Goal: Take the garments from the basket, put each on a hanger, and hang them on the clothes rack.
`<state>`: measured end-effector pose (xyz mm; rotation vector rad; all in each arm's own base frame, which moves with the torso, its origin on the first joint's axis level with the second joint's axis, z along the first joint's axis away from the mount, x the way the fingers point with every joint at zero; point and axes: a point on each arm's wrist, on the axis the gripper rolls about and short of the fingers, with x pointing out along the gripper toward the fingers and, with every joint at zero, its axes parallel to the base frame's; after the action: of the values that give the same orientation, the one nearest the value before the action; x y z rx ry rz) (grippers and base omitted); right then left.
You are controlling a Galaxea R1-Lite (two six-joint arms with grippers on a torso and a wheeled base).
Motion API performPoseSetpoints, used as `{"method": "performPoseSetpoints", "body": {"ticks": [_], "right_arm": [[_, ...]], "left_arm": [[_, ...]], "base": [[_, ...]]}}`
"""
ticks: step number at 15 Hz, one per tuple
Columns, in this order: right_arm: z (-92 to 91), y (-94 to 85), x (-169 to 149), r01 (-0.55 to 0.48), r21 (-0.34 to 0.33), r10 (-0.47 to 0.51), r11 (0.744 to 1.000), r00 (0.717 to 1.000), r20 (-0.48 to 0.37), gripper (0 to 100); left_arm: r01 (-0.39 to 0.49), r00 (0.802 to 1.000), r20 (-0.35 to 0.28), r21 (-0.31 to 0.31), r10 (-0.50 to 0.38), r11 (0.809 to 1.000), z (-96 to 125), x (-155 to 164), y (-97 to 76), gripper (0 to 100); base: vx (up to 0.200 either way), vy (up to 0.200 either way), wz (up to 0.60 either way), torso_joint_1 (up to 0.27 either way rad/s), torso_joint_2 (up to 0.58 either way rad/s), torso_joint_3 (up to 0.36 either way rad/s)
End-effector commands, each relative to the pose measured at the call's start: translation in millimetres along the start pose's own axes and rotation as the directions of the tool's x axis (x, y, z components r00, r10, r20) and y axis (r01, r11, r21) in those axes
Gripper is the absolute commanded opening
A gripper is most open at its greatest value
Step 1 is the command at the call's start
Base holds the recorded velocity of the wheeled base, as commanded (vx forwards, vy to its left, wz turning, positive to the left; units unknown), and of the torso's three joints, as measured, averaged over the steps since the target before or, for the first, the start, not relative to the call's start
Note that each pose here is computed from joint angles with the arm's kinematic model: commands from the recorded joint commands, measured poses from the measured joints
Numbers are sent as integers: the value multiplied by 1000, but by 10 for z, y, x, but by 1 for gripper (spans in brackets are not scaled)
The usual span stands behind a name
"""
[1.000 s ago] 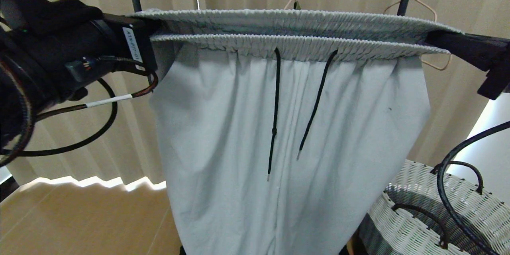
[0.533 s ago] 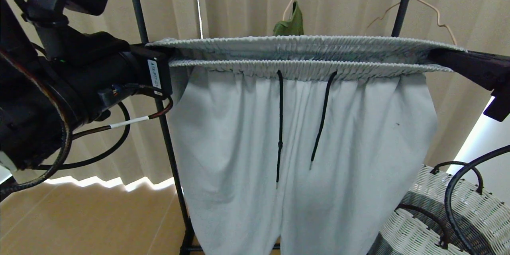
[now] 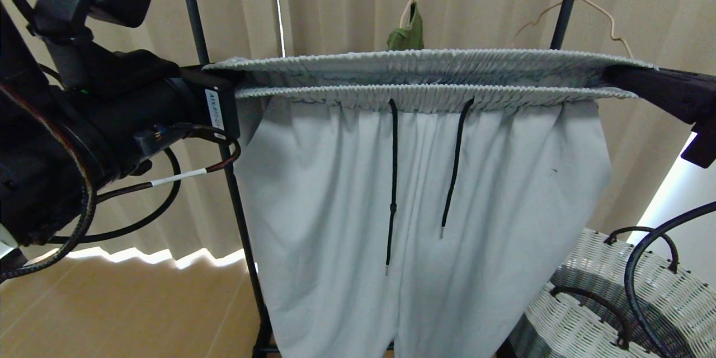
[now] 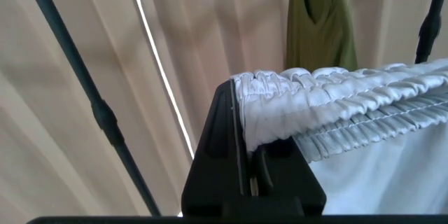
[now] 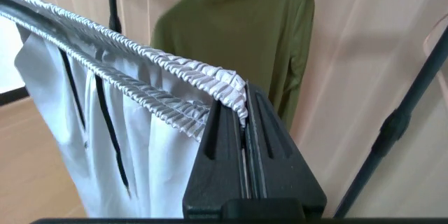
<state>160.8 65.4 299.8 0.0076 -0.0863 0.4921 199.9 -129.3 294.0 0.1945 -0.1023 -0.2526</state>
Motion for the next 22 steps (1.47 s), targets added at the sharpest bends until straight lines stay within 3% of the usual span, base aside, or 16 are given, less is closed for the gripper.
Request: {"method": "performPoseSetpoints", "body": {"ticks": [1,9,10,12,16,18,22], "right_arm": [[-23,-2,21,-1,1,1,1000,1000,-10,0],[-55,56,25,-37,5,37,999,999,-19,0],[-59,69,26,-44,6,44,999,999,-22,100],[-79,91,22,-53,6,54,999,998,-26,100],[-241,118,-76,-79,14,80,997,995,-62,100],[-241,157,-148,-158,17,159,987,986,-51,100],[-219,174,-241,-216,18,216,976,976,-29,100]], "left_arm": [[-2,1000,-5,2,2,1000,-13,-19,5,0],[27,1000,6,0,-27,1000,3,-76,-38,0],[34,999,3,1,-34,999,-6,-78,-55,0],[31,999,-11,12,-31,999,-33,-64,-69,0],[-29,998,-56,99,35,995,-144,-47,1,0],[-89,992,-81,114,98,990,-176,-18,-2,0],[-118,982,-126,158,138,980,-232,-4,69,0]], "base": [[0,0,0,0,0,0],[0,0,0,0,0,0],[0,0,0,0,0,0],[0,0,0,0,0,0],[0,0,0,0,0,0],[0,0,0,0,0,0],[0,0,0,0,0,0]]}}
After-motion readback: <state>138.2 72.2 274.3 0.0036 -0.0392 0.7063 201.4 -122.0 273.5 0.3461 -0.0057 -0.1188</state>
